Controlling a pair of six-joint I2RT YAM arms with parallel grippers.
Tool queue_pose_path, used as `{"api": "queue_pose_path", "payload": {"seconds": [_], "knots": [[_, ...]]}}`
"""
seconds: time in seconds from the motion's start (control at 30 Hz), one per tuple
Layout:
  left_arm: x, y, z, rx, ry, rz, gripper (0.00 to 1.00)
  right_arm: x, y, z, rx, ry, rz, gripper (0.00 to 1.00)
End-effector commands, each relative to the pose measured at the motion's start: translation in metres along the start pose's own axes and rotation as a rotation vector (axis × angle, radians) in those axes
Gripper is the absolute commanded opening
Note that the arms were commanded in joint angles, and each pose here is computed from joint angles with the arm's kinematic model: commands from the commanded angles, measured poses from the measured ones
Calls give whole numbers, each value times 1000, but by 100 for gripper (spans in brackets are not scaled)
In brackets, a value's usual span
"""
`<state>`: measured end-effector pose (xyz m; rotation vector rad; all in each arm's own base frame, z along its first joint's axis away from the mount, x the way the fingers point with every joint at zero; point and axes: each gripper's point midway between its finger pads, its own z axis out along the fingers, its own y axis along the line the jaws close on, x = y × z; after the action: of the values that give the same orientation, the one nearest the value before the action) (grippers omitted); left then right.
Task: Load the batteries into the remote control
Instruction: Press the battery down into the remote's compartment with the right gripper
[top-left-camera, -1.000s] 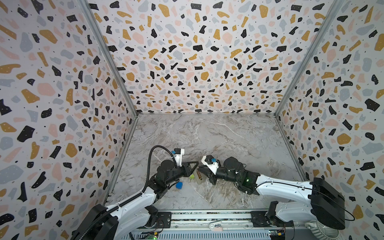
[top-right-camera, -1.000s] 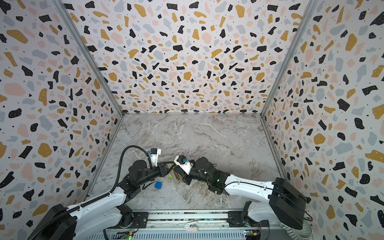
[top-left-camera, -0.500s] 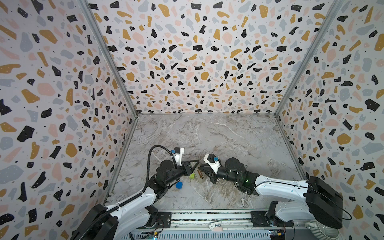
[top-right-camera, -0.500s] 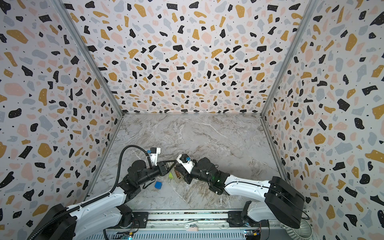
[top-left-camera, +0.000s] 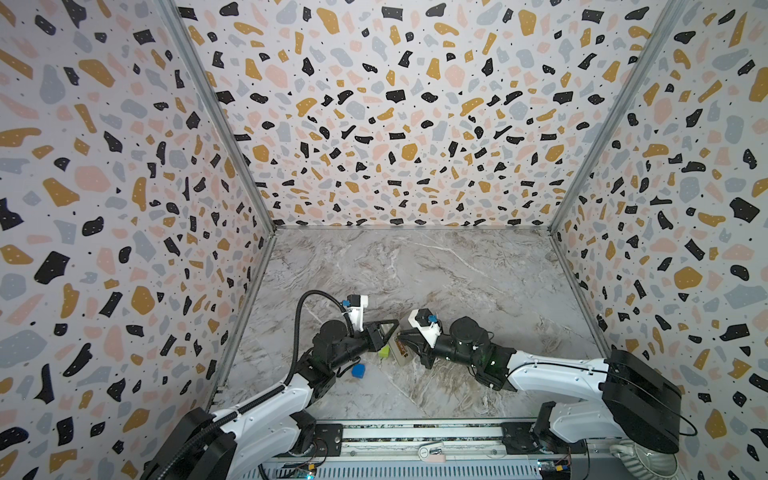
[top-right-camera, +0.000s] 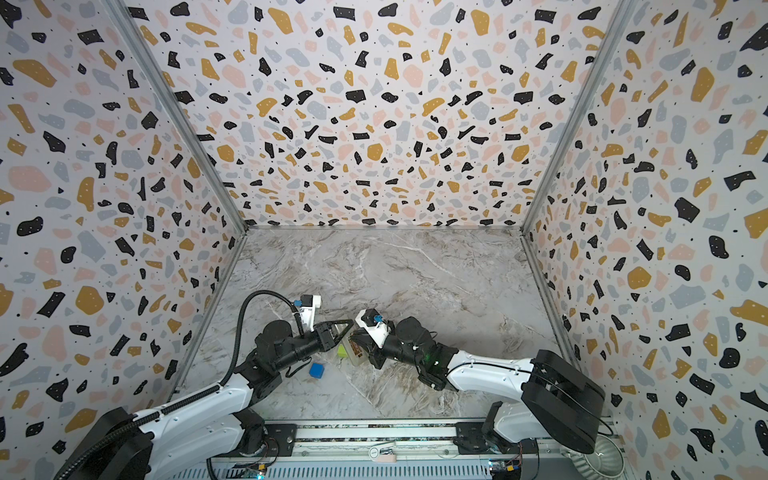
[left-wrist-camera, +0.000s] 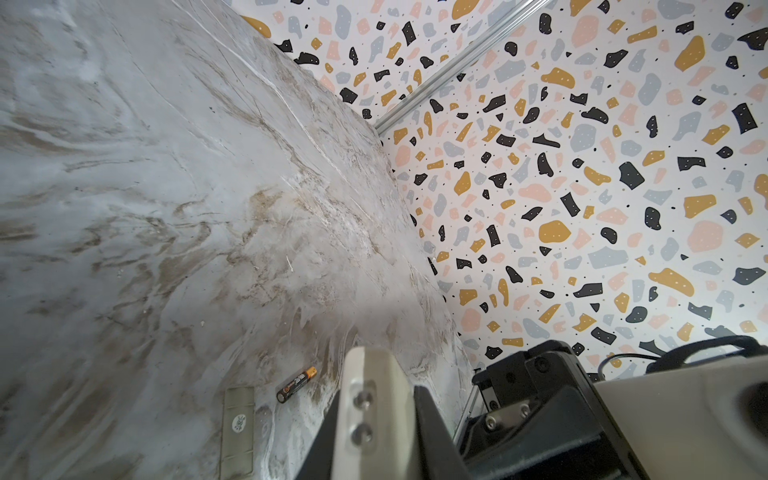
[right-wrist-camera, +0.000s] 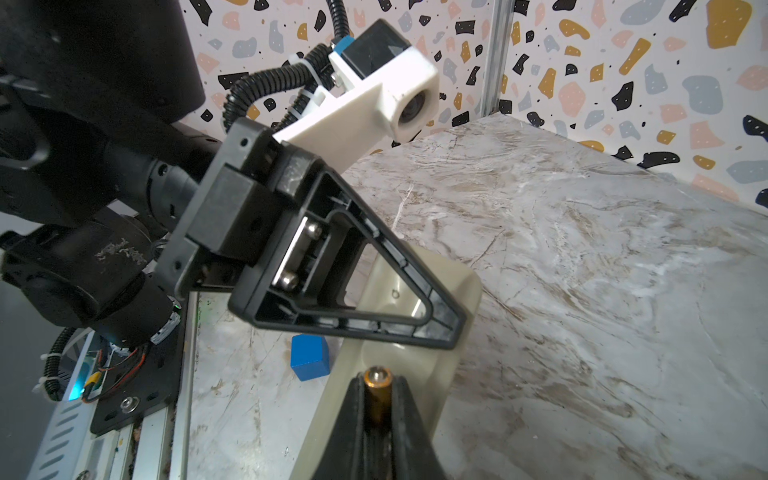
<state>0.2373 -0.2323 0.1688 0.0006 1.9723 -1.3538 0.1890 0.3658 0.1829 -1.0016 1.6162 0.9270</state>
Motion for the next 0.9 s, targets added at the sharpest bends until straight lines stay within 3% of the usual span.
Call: {"api": "queue_pose_path", "payload": {"seconds": [0.0,0.87], "knots": [[-22,-29,0,91,-71,39,0,-5,-1,0,-6,-25,10,0],[-24,-33,-1,96,-77,42,0,22,-16,3,47,16,43,2]]}}
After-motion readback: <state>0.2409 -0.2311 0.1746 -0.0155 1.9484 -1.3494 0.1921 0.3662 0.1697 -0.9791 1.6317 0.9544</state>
